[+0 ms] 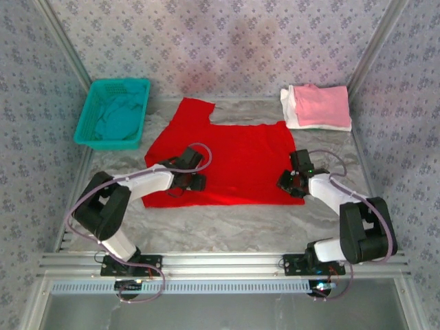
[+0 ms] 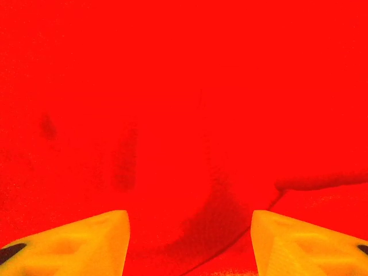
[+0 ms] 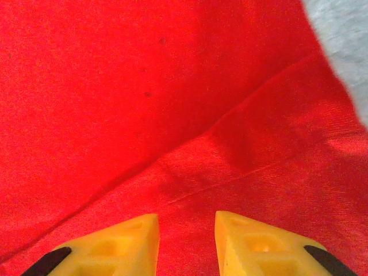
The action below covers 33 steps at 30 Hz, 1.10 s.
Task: Fold and stack the t-shirts
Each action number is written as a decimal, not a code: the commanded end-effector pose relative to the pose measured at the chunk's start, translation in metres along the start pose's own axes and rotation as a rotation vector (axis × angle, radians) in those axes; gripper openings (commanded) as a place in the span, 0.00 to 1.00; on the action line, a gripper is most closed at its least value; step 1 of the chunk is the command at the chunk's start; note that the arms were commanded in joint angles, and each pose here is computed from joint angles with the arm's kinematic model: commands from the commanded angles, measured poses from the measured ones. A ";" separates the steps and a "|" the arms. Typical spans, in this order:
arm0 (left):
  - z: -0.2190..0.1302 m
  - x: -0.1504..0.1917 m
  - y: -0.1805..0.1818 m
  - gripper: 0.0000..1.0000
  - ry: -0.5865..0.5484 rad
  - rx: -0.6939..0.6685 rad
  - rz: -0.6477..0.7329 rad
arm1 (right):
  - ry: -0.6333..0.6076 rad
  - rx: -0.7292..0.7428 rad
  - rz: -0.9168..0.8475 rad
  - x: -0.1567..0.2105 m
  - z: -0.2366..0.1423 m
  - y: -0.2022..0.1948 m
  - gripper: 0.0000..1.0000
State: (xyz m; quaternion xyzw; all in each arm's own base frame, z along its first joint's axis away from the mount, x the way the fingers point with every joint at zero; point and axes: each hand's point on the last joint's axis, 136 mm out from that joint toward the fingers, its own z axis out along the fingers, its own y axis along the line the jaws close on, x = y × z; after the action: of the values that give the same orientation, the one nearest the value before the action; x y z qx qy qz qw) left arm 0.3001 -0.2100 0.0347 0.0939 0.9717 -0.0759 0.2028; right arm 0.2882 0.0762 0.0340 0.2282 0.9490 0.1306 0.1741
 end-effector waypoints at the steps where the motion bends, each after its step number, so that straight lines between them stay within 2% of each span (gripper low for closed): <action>1: 0.009 0.000 0.001 0.57 -0.017 -0.003 -0.011 | -0.028 -0.027 0.024 -0.011 0.004 0.012 0.35; 19: 0.033 0.020 0.019 0.58 0.006 -0.095 0.008 | -0.132 -0.045 0.148 -0.049 0.024 0.002 0.38; 25: 0.026 0.016 0.022 0.58 -0.020 -0.108 0.013 | -0.141 -0.082 0.171 -0.059 0.027 0.009 0.38; 33: -0.004 -0.002 0.027 0.59 -0.113 -0.128 0.006 | -0.207 -0.137 0.115 -0.074 -0.002 0.025 0.38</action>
State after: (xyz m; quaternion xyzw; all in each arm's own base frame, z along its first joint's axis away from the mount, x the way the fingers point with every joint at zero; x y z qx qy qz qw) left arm 0.3153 -0.1982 0.0252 0.0800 0.9611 -0.0412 0.2611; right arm 0.3493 0.0582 0.0343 0.3020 0.9055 0.1680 0.2462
